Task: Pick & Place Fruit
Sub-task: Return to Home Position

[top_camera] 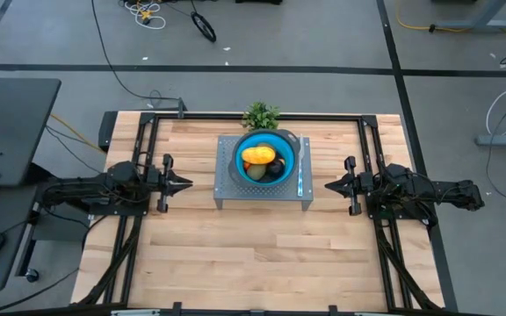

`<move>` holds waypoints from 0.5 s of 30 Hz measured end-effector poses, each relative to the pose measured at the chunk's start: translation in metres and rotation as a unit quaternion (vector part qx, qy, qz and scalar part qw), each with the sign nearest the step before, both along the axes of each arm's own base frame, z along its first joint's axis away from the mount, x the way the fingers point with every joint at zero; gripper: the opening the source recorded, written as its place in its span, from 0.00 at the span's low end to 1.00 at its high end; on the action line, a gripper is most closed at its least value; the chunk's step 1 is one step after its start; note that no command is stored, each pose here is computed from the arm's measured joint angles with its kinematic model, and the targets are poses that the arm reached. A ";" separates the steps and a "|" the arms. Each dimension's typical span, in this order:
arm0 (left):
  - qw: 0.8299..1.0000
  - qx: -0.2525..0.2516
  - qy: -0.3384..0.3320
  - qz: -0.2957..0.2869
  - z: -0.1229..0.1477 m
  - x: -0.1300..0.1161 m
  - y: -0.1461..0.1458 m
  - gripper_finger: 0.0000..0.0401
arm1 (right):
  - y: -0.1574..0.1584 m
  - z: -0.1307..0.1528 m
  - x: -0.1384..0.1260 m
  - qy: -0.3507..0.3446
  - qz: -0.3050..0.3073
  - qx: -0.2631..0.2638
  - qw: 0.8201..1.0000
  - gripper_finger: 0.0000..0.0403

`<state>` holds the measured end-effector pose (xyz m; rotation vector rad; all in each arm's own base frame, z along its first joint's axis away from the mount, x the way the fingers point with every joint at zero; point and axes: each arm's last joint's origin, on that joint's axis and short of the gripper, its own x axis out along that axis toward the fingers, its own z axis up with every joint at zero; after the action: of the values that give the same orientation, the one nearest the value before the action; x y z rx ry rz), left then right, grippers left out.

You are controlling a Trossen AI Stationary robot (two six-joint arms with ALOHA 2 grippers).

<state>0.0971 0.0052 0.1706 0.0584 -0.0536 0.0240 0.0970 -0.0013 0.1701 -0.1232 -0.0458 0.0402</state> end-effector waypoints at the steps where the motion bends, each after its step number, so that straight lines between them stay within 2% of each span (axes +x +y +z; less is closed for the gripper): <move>1: 1.000 0.006 0.000 0.001 0.000 0.000 0.000 0.11 | 0.000 0.000 0.000 0.000 0.000 0.000 1.000 0.01; 8: 0.999 0.053 0.001 0.004 0.000 0.000 0.000 0.11 | 0.000 0.000 0.000 0.000 0.000 0.000 1.000 0.01; 15: 0.997 0.077 -0.001 0.006 0.001 0.000 0.000 0.12 | 0.000 0.000 0.000 0.000 0.000 0.000 1.000 0.01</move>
<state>0.0972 0.0052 0.1711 0.2131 -0.0577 0.0312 0.0970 -0.0013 0.1700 -0.1230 -0.0455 0.0401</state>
